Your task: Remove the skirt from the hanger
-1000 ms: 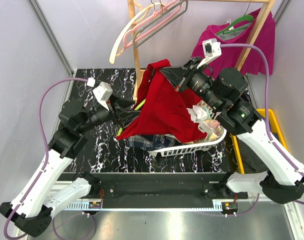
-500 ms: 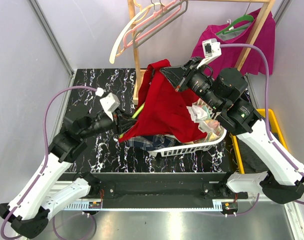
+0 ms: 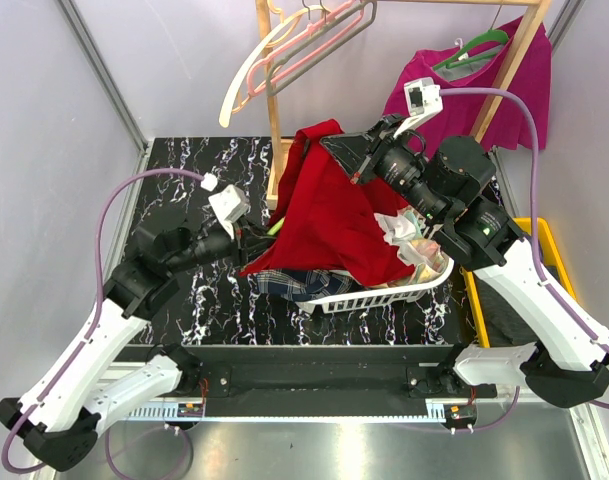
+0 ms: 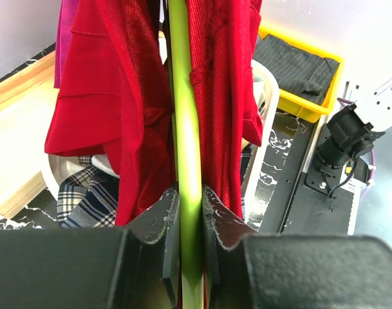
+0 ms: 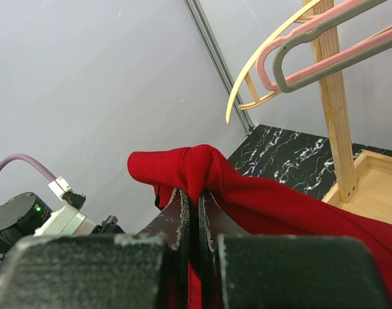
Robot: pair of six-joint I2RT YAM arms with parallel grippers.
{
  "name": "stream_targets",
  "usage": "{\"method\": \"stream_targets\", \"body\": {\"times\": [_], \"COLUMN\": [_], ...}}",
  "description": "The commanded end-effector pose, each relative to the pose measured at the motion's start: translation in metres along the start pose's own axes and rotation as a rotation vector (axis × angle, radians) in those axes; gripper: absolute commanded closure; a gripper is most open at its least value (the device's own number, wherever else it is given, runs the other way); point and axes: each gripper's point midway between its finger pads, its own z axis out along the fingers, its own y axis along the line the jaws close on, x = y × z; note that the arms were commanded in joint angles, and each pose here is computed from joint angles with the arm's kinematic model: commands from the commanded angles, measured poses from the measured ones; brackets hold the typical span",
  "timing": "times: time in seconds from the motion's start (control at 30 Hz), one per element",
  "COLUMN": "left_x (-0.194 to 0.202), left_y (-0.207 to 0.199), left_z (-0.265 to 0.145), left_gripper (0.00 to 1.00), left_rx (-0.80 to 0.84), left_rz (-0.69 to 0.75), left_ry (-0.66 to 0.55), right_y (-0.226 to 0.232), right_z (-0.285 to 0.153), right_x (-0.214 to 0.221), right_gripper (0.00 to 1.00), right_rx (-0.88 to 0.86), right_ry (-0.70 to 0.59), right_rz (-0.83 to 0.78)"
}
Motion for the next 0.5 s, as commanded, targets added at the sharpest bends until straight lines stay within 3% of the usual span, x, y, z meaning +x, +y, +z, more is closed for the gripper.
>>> {"method": "stream_targets", "body": {"times": [0.0,0.23,0.47], "left_x": [-0.033,-0.096,-0.113], "left_y": [0.0,0.005,0.012], "left_z": [0.003,0.017,0.034], "left_gripper": [1.0,1.0,1.0], "left_rx": [0.005,-0.005,-0.011], "left_rz": [0.082,0.141,0.141], "left_ry": [-0.056,-0.164,-0.191], "right_y": [0.035,0.031,0.04], "right_z": [-0.013,0.003,0.012], "right_x": [-0.058,-0.017,0.036], "right_gripper": [1.0,1.0,1.0], "right_rx": [-0.114,-0.133,-0.158], "right_ry": [-0.177,-0.071,0.053], "right_rz": [0.011,0.06,0.105]}}
